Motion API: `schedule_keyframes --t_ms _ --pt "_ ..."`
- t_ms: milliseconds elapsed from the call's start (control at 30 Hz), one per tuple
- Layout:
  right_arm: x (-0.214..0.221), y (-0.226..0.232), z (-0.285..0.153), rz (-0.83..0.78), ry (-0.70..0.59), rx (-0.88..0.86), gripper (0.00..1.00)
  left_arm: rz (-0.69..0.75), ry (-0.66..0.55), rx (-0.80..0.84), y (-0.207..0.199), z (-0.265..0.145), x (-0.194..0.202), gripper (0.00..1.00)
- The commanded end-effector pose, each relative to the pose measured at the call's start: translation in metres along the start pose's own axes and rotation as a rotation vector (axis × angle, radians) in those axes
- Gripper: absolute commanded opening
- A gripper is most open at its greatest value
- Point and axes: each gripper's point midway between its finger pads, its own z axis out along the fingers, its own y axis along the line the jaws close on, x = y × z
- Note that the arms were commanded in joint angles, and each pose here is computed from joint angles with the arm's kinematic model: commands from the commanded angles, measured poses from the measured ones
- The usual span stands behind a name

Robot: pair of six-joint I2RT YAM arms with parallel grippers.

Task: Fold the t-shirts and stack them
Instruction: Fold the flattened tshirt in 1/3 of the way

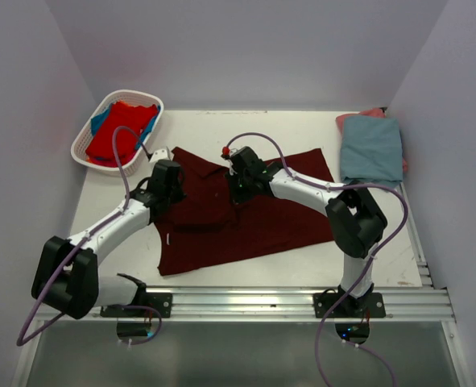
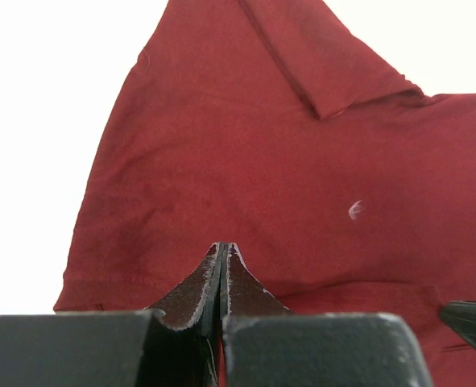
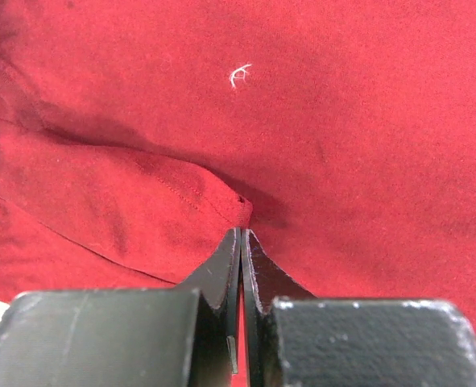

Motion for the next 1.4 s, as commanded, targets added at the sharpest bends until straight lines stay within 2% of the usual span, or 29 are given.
schedule_keyframes --t_ms 0,133,233,333,367,433,467,567,633,833,1033,1100,1133,1200,1233,1267,1333,1367 --pt "-0.007 0.005 0.004 0.006 -0.033 -0.012 0.0 0.032 0.031 -0.019 0.003 0.012 0.007 0.0" --pt "-0.007 0.008 0.002 0.001 -0.033 -0.03 0.0 0.054 0.065 -0.036 0.007 0.027 0.021 0.03" --pt "-0.005 0.007 0.002 -0.004 -0.031 -0.033 0.0 0.056 0.094 -0.032 0.007 0.033 0.029 0.15" --pt "-0.004 0.006 0.002 -0.01 -0.027 -0.03 0.0 0.049 0.128 0.02 0.0 0.028 0.033 0.38" --pt "-0.002 0.005 0.003 -0.009 -0.022 -0.026 0.0 0.044 0.132 0.034 -0.001 0.025 0.032 0.52" --pt "-0.002 0.005 0.003 -0.011 -0.023 -0.025 0.0 0.028 0.133 0.071 -0.005 0.014 0.029 0.64" --pt "-0.002 0.005 0.003 -0.012 -0.024 -0.025 0.0 0.016 0.144 0.1 -0.008 0.01 0.03 0.73" --pt "-0.002 0.005 0.003 -0.014 -0.022 -0.026 0.0 -0.025 0.193 0.184 -0.013 -0.003 0.035 0.79" --pt "-0.002 0.005 0.003 -0.017 -0.022 -0.026 0.0 -0.05 0.251 0.248 -0.017 -0.009 0.046 0.79" --pt "-0.002 0.005 0.003 -0.017 -0.02 -0.028 0.0 -0.112 0.384 0.303 -0.011 -0.008 0.08 0.76" --pt "0.0 0.003 0.001 -0.018 -0.02 -0.017 0.0 -0.127 0.425 0.29 -0.004 -0.01 0.092 0.73" --pt "0.0 0.003 0.002 -0.016 -0.02 -0.017 0.0 -0.129 0.419 0.301 -0.005 -0.012 0.091 0.68" --pt "0.0 0.003 0.003 -0.016 -0.02 -0.019 0.0 -0.131 0.414 0.314 -0.007 -0.013 0.089 0.64" --pt "0.001 0.003 0.003 -0.014 -0.016 -0.019 0.0 -0.139 0.406 0.346 -0.012 -0.015 0.089 0.45" --pt "0.001 0.003 0.003 -0.014 -0.016 -0.021 0.0 -0.143 0.388 0.376 -0.017 -0.016 0.084 0.28" --pt "0.001 0.003 0.003 -0.014 -0.016 -0.021 0.0 -0.143 0.378 0.383 -0.018 -0.015 0.083 0.18" --pt "0.001 0.003 0.003 -0.016 -0.017 -0.021 0.0 -0.138 0.329 0.385 -0.017 -0.014 0.076 0.02" --pt "0.001 0.004 0.002 -0.016 -0.019 -0.022 0.0 -0.137 0.314 0.378 -0.015 -0.012 0.074 0.0"
